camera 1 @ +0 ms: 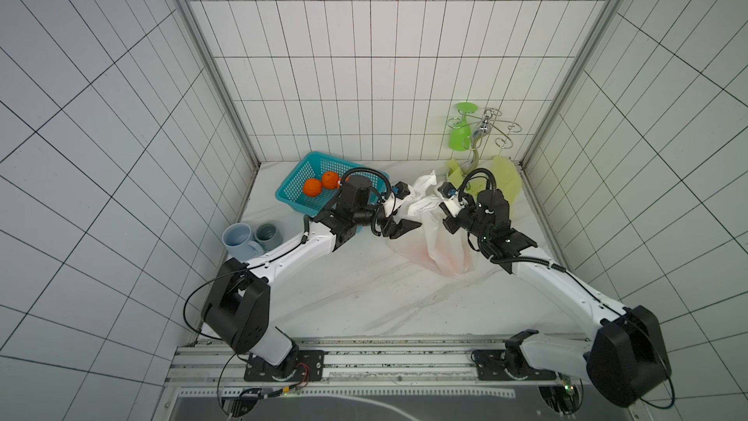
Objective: Place the oranges into plastic bags & tie knots
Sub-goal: Tie the plastic bag at the center of the board.
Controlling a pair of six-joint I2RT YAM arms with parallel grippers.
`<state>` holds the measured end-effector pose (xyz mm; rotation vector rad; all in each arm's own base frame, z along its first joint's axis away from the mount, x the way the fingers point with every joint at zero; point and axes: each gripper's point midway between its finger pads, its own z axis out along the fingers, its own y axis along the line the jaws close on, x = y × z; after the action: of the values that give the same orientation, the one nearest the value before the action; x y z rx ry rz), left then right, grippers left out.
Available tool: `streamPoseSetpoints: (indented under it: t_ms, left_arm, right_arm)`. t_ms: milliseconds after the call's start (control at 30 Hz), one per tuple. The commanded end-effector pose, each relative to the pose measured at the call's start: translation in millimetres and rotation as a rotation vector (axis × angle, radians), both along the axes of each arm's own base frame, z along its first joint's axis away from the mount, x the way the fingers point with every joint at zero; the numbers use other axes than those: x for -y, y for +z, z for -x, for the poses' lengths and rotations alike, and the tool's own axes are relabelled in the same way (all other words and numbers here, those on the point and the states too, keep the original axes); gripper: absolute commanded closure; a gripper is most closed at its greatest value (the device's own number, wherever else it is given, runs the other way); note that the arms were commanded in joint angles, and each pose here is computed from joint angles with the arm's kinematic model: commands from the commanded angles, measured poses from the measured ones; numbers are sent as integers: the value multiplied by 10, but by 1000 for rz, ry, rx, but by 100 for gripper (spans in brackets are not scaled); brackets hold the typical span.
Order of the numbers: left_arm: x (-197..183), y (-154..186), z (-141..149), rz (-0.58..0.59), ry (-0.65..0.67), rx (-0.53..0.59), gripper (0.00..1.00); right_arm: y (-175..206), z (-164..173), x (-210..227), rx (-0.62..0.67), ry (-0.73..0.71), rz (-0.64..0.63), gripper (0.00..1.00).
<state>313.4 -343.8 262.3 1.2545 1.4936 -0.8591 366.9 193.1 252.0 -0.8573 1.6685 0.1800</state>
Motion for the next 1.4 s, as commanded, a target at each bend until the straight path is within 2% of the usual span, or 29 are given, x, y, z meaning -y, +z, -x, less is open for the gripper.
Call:
streamPoseSetpoints:
  t_ms: [0, 267, 533, 800, 933, 1033, 1167, 1200, 1267, 1367]
  left_arm:
    - [-40, -44, 0, -28, 11, 41, 26]
    - [73, 183, 86, 111, -3, -113, 26]
    - [163, 201, -3, 152, 25, -176, 32]
    - [208, 251, -108, 168, 52, -206, 47]
    - [206, 272, -127, 173, 59, -210, 51]
    - [210, 301, -137, 181, 63, -215, 60]
    - [218, 282, -144, 179, 63, -222, 87]
    - [221, 276, -130, 179, 55, -226, 93]
    - [233, 262, -93, 178, 31, -234, 100]
    - [254, 245, -34, 181, -6, -254, 100]
  right_arm:
    - [261, -29, -70, 16, 25, -49, 100]
    - [185, -57, -16, 54, -14, 9, 100]
    - [159, -65, -4, 77, -29, 41, 100]
    - [138, -66, 0, 86, -30, 55, 100]
    - [125, -65, 2, 86, -28, 59, 100]
    - [116, -66, 1, 84, -28, 62, 100]
    - [169, -61, 13, 96, -36, 55, 100]
    - [204, -58, 18, 104, -38, 48, 97]
    - [281, -46, 9, 122, -35, 29, 82]
    - [352, -45, -59, 141, -22, 17, 70]
